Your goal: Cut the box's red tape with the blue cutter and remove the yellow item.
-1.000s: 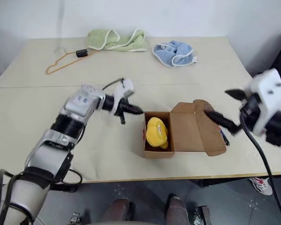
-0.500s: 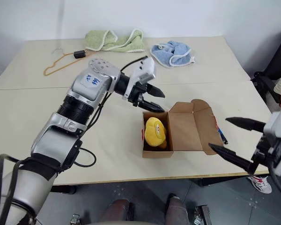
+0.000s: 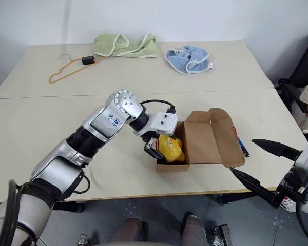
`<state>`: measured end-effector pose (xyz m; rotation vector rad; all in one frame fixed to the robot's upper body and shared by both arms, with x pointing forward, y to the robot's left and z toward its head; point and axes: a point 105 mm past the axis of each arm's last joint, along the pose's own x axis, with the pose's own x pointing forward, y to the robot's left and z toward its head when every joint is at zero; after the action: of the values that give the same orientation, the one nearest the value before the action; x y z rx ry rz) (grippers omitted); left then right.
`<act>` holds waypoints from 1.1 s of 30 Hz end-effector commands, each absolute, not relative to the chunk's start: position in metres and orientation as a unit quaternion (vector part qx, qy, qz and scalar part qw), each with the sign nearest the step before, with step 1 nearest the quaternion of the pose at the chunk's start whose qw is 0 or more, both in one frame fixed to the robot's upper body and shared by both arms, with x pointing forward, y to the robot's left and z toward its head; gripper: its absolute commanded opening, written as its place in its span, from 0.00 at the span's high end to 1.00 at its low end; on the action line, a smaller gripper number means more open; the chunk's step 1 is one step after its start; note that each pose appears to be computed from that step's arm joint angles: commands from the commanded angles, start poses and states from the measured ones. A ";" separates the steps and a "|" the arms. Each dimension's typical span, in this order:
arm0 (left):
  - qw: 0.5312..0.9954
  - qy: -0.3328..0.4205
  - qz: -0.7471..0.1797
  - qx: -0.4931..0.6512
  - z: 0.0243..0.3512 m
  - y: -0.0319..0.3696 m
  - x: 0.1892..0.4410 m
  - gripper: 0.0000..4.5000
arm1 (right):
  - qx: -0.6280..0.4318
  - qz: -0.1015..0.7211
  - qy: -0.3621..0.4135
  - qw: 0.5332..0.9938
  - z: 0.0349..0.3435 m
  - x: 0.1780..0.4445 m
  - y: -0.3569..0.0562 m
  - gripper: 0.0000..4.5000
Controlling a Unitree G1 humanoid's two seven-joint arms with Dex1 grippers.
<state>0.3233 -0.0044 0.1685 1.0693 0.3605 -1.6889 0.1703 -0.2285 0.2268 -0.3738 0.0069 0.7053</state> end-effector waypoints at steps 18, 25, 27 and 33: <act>0.631 0.087 -0.690 0.343 0.229 -0.020 0.341 0.99 | -0.187 0.332 -0.018 0.924 0.239 0.171 -0.253 0.00; 0.714 0.078 -0.670 0.189 0.267 -0.010 0.344 0.99 | -0.190 0.351 -0.006 0.917 0.244 0.181 -0.260 0.00; 0.726 0.080 -0.658 0.182 0.267 -0.004 0.346 0.99 | -0.193 0.358 -0.001 0.914 0.245 0.185 -0.262 0.00; 0.749 0.081 -0.632 0.183 0.264 0.010 0.348 0.99 | -0.200 0.377 -0.008 0.904 0.254 0.200 -0.262 0.00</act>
<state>0.3470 0.0064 0.2451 0.3816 0.2478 -1.4191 0.2006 -0.2641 0.2481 -0.3910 -0.0001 0.7610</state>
